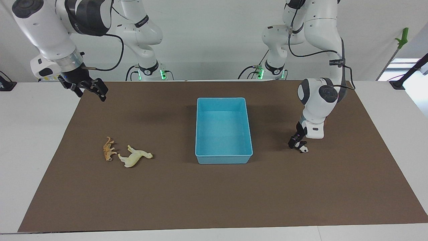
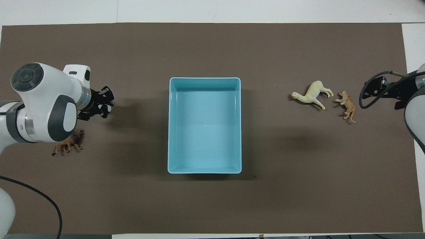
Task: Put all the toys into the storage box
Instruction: 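Carry the panda into the blue box while the right gripper reaches the tan toy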
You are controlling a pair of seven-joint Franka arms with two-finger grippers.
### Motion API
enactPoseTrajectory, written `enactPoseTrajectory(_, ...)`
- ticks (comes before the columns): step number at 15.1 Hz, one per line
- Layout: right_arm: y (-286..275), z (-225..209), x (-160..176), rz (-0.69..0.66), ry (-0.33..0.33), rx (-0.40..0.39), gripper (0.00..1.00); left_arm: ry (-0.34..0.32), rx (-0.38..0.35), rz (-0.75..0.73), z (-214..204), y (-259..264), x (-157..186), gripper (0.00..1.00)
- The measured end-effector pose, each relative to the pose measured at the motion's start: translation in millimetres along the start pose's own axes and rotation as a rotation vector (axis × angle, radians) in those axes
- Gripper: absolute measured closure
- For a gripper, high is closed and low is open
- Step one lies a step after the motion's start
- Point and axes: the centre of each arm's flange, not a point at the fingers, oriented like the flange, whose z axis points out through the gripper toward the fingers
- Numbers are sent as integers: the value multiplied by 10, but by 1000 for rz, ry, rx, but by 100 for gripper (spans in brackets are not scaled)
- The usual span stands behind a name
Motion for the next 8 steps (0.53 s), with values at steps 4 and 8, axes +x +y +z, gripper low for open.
enactPoseTrajectory(4,296,448,284,-492,75,-6,0,-48,-10,-137,-936,961,-722,58)
enactPoseTrajectory(8,344,911,245,-694,108,-18,0,-34,-45,-201,-970,1800,-2022,58)
